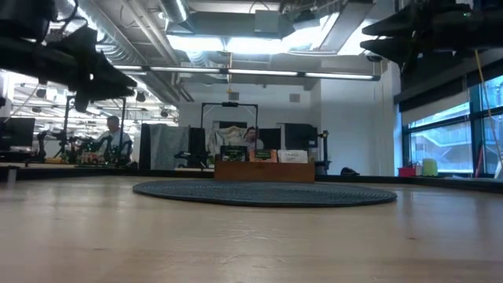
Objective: Pick & Place Tea
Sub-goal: Return to Home Position
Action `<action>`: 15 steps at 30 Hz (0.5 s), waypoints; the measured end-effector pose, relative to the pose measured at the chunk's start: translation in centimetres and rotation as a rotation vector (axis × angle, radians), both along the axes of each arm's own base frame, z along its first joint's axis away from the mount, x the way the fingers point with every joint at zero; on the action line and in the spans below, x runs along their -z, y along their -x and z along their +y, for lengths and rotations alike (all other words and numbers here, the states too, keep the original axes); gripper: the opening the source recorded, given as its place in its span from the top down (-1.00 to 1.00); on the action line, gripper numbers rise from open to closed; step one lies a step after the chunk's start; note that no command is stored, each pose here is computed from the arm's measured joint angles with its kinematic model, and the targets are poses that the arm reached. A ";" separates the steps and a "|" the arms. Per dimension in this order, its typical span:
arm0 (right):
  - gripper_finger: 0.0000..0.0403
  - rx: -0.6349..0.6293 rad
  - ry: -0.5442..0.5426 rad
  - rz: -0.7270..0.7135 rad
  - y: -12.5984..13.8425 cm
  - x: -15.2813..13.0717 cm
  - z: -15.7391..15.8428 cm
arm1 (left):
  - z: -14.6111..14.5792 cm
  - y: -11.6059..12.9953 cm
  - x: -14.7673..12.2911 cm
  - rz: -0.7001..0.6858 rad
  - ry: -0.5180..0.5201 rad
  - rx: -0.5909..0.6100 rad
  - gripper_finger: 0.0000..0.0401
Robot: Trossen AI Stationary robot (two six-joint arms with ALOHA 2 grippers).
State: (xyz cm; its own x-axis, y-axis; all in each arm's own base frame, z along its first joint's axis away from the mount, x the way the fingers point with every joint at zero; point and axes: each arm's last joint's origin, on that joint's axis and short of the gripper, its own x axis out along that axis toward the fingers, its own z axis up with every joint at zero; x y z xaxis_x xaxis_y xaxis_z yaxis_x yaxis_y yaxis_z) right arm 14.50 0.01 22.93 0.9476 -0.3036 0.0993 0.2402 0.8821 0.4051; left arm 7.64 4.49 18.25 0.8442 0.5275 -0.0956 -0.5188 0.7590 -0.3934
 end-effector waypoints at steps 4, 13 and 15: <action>0.38 -0.011 0.036 -0.036 0.1 -0.3 0.3 | 0.2 -0.4 1.1 -0.019 0.002 0.004 0.36; 0.38 -0.026 0.092 -0.026 0.2 -0.3 0.8 | 0.3 -0.4 1.2 0.010 -0.048 0.000 0.36; 0.38 -0.007 0.098 -0.009 0.2 -0.2 0.8 | 0.3 -0.5 1.2 0.020 -0.060 0.002 0.36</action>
